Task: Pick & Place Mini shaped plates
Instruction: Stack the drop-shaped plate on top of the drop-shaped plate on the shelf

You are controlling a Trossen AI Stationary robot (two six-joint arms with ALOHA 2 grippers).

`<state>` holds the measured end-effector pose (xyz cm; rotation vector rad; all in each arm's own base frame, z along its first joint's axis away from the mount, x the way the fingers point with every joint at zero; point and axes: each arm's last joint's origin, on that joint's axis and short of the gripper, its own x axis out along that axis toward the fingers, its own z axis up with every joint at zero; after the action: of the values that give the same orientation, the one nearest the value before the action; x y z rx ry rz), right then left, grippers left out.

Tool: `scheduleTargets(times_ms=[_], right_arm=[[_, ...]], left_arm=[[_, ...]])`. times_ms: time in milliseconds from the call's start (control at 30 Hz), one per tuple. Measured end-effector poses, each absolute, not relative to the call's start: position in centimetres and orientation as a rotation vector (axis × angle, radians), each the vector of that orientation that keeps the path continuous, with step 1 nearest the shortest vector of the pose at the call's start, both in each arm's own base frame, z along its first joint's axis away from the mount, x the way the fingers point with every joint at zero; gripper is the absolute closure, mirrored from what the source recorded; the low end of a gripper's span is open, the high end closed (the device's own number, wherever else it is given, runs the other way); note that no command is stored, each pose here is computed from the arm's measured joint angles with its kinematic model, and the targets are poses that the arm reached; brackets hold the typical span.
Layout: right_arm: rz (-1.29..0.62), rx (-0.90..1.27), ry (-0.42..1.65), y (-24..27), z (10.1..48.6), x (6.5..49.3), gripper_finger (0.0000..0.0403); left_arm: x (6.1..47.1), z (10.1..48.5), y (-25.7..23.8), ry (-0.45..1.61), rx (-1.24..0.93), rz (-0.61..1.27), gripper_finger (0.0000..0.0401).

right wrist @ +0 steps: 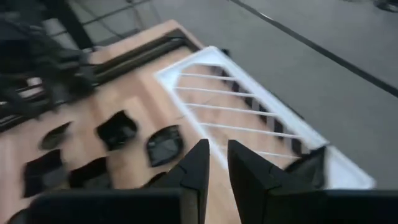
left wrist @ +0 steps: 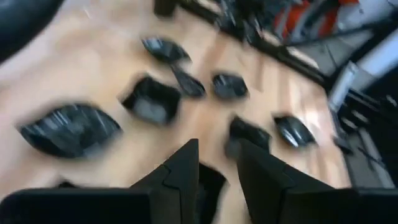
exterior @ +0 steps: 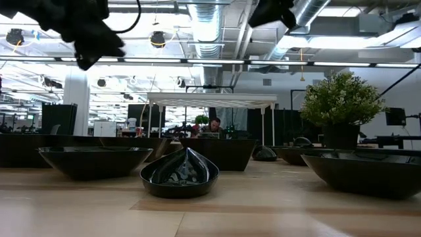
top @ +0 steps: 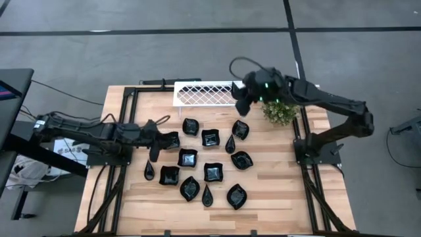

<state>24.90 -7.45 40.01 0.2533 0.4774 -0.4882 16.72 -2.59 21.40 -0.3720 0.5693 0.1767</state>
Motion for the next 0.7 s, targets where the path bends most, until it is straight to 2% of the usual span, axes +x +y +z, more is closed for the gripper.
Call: scheduleTargets(times_ms=[267,467,700], right_arm=[[-0.375,0.214,0.476,-2.7,39.9,25.1,0.0349],[-0.269,0.195,0.494,0.2,39.7,25.4,0.0349],[-0.208,0.201,0.495,2.2,39.7,25.3,0.0349]], left_arm=[[14.7,20.8,-5.2,0.891,-0.447,0.087,0.0293],[14.7,21.8,-8.2,1.009,-0.609,0.015,0.0293],[14.9,21.7,-11.3,1.121,-0.61,-0.007,0.0293]])
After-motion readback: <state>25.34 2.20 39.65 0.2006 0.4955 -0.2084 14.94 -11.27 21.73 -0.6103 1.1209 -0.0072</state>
